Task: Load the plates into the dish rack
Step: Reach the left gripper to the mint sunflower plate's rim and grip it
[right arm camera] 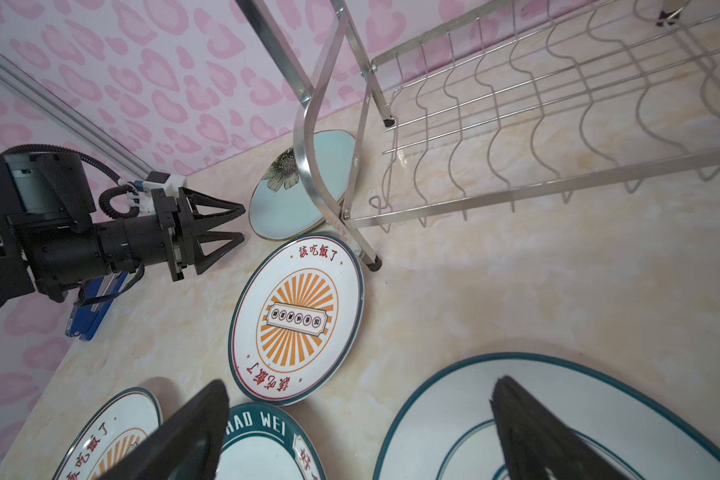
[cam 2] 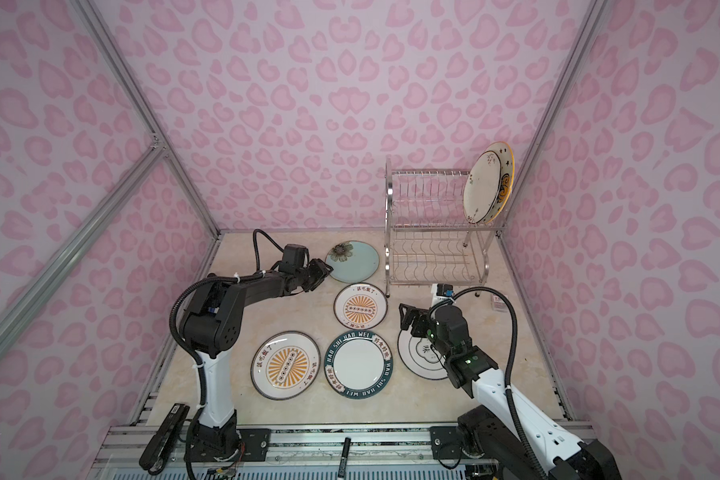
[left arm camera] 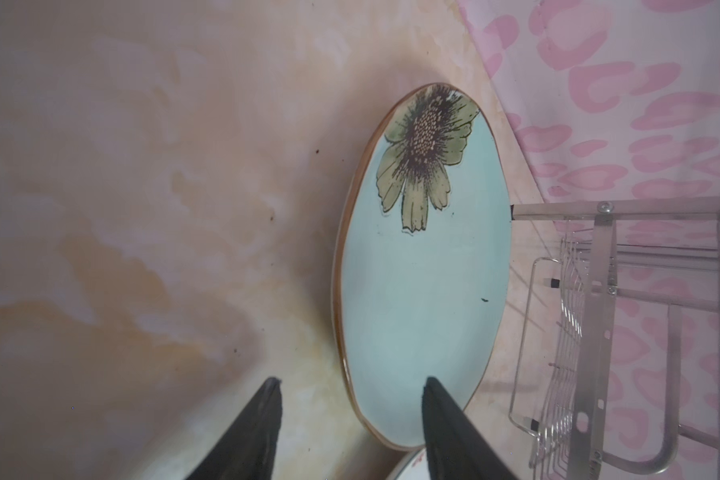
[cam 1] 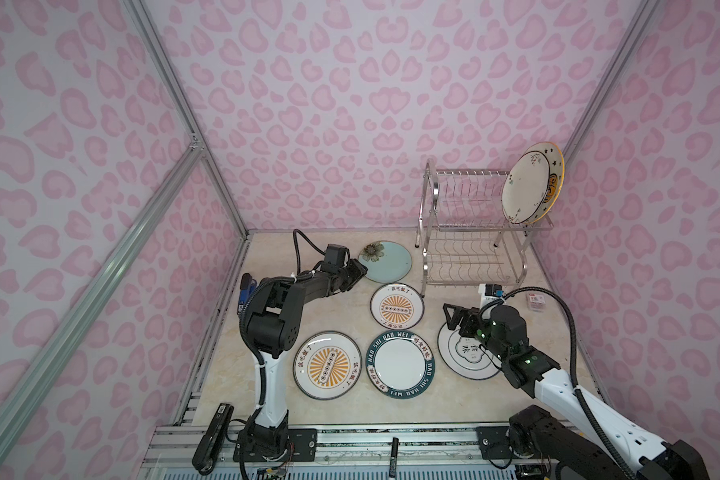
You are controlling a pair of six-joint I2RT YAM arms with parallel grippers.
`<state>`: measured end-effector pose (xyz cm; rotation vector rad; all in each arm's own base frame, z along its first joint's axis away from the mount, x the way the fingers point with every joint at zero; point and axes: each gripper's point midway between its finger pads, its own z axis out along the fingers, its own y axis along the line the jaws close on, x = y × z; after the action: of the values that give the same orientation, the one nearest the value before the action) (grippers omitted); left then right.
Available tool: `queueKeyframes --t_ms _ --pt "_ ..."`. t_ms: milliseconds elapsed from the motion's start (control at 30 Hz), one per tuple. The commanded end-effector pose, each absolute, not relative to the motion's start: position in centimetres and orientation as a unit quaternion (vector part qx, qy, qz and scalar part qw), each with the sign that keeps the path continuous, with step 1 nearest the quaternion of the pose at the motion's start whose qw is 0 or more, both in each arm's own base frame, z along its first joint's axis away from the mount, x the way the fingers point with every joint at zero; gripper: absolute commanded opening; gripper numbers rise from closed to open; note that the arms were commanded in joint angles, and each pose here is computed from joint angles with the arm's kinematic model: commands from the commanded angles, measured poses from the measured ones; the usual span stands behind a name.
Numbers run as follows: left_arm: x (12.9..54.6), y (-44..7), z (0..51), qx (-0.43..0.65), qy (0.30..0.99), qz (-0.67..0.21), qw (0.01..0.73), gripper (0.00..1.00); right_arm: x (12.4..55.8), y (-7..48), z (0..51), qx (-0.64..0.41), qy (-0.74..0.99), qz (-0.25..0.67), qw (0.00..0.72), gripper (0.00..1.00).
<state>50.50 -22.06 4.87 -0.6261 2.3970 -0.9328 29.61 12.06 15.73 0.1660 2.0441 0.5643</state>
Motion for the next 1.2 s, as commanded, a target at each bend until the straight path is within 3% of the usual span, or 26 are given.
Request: queueKeyframes --t_ms 0,200,333,633,1167 --pt "51.7 -22.6 5.1 -0.233 0.874 -0.344 0.251 0.56 28.9 11.4 15.2 0.072 0.844 0.228 0.480 0.97" --pt "52.4 -24.2 4.1 -0.231 0.883 -0.331 0.240 0.51 28.5 10.3 15.4 0.085 0.839 0.230 0.485 0.97" --pt "52.6 -24.6 3.2 -0.237 0.886 -0.324 0.233 0.33 28.4 9.8 15.7 0.090 0.836 0.232 0.489 0.97" --pt "52.7 -24.4 1.9 -0.240 0.891 -0.312 0.225 0.04 28.2 9.2 15.6 0.098 0.834 0.234 0.490 0.97" --pt "52.2 -20.4 5.9 -0.255 0.851 -0.385 0.251 0.04 27.8 9.2 15.8 0.090 0.834 0.239 0.488 0.97"
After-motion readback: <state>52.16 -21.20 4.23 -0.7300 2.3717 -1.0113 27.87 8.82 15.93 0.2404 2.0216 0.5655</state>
